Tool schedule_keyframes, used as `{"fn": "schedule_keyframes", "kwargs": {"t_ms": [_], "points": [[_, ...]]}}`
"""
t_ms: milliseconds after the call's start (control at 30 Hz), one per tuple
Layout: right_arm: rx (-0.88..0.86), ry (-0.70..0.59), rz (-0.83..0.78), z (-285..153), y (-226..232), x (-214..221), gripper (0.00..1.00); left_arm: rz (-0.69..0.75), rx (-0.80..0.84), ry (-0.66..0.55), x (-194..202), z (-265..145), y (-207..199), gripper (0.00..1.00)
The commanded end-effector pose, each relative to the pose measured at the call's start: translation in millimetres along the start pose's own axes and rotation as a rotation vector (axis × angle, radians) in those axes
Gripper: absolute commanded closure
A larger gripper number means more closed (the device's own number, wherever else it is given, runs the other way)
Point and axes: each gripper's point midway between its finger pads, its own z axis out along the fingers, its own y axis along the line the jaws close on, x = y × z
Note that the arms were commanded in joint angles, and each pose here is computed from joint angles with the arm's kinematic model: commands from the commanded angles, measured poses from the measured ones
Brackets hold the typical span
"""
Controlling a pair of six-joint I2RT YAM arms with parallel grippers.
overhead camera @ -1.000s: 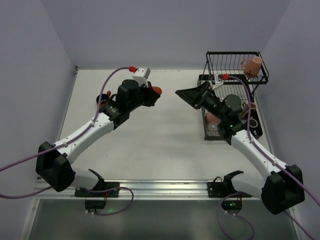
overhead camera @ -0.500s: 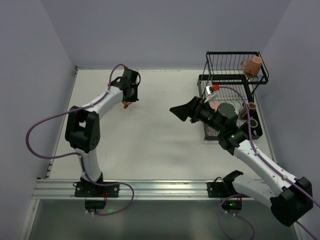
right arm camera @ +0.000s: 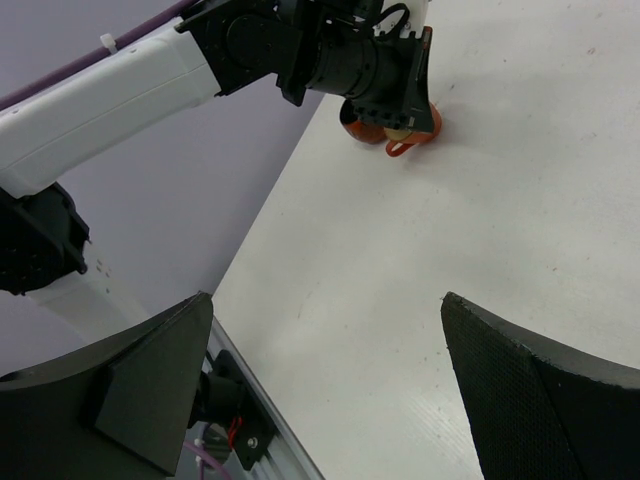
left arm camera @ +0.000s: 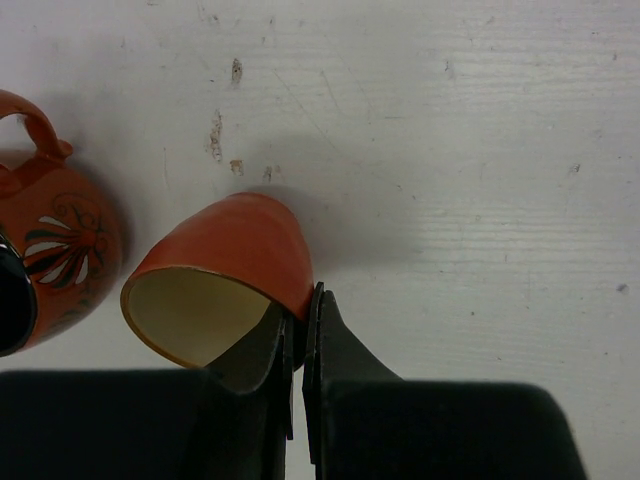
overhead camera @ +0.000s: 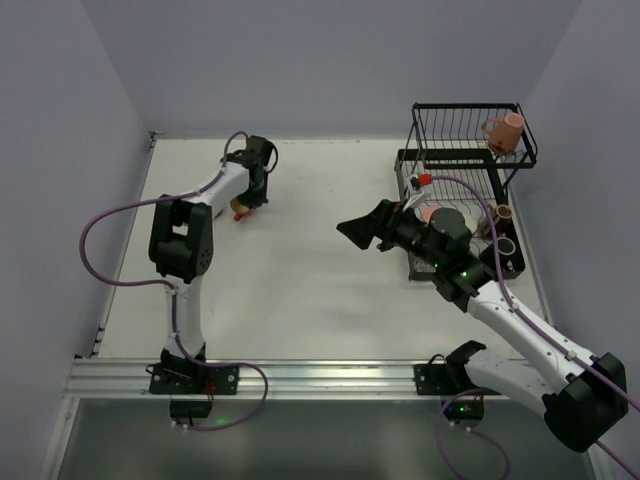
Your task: Unload the cups from the dish rack
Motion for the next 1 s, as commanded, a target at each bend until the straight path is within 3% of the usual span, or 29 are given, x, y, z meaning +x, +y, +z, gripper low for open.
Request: {"fn": "schedule_keyframes", "kwargs": {"t_ms": [0, 67, 200, 533, 633, 800, 967], "points": [[-0.01, -0.029, -0.037, -2.1, 4.5, -6.2, 0.01, 0.053, -0.037, 0.013, -7.9, -5.5, 13.7, 1.0], [-0.006, -0.03, -0.043, -2.3, 3.5, -6.1, 0.01, 0.051, -0.046, 0.019, -8.1, -3.9, 17.2, 0.96], [-0.005, -0.037, -0.054, -2.7, 5.1, -9.6, 0.01, 0.052, -0.068, 0.013, -11.0, -6.3, 22.8, 0.67], [0.016, -0.079, -0.131, -13.2, 15.8, -30.6, 0.01, 0.015, -0.063, -0.106, -40.9, -40.7, 28.1, 0.34], [0.038, -0.102, -0.169, -18.2, 19.1, -42.3, 0.01, -0.023, -0.011, -0.199, -62.4, -71.3, 23.7, 0.23], [0.105, -0.158, -0.242, -24.0, 23.2, -70.3, 0.06, -0.056, 0.177, -0.501, -107.3, -168.7, -7.1, 0.08], [0.296, -0.272, -0.326, -37.6, 6.8, -124.1, 0.13, 0.011, 0.361, -0.709, -99.1, -270.4, -55.0, 0.03]]}}
